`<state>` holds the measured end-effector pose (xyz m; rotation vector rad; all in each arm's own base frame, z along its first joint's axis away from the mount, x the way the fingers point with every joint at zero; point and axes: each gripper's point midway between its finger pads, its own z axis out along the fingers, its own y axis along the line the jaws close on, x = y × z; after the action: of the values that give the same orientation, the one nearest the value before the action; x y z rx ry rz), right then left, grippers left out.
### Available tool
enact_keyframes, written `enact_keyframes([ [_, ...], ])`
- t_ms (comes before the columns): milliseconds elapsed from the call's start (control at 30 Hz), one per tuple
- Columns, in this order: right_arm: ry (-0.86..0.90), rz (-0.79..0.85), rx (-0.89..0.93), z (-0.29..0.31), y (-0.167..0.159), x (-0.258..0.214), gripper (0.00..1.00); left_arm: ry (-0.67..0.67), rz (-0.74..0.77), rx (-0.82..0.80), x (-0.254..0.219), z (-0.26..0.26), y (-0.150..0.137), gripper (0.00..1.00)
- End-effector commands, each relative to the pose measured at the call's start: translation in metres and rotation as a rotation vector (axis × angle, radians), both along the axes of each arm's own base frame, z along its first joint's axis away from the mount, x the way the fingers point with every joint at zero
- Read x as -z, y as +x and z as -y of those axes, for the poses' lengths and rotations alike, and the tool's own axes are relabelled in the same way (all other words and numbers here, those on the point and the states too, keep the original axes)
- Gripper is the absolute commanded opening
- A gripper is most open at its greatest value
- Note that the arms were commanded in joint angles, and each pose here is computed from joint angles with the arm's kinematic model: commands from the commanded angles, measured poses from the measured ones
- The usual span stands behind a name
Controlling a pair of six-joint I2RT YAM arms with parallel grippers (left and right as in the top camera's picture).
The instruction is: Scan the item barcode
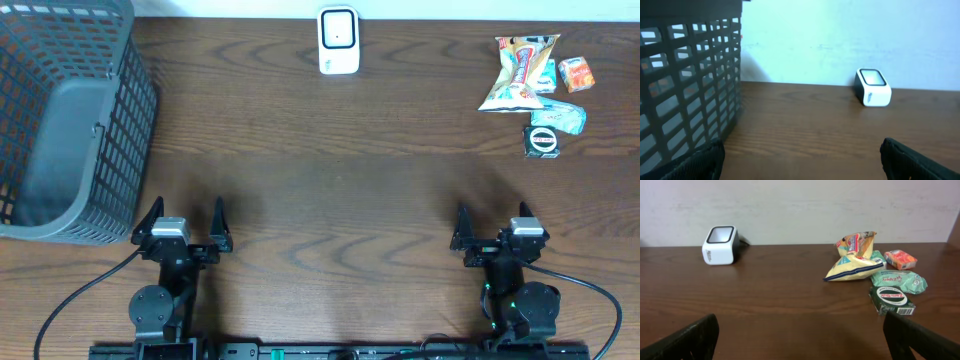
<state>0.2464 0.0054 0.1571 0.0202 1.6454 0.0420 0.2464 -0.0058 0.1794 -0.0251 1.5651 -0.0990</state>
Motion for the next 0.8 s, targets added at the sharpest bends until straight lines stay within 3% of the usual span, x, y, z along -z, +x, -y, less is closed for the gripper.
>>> enact_keyframes([
  [0, 0.01, 0.001, -0.005, -0.001, 0.0, 0.0, 0.99, 0.07, 0.032, 0.047, -0.003, 0.009, -0.001, 0.98],
  [133, 0.01, 0.001, -0.005, -0.001, 0.0, 0.0, 0.99, 0.091, -0.002, 0.046, 0.005, 0.008, 0.0, 0.97],
  [267, 0.01, 0.001, -0.005, -0.001, 0.0, 0.0, 0.99, 0.083, -0.141, 0.05, 0.039, 0.008, -0.003, 0.98],
  [600, 0.01, 0.0, -0.005, -0.001, 0.0, 0.0, 0.99, 0.083, -0.145, 0.035, 0.04, 0.005, -0.003, 0.97],
  [767, 0.01, 0.001, -0.005, -0.001, 0.0, 0.0, 0.99, 0.015, -0.155, -0.026, 0.041, -0.004, -0.002, 0.97],
])
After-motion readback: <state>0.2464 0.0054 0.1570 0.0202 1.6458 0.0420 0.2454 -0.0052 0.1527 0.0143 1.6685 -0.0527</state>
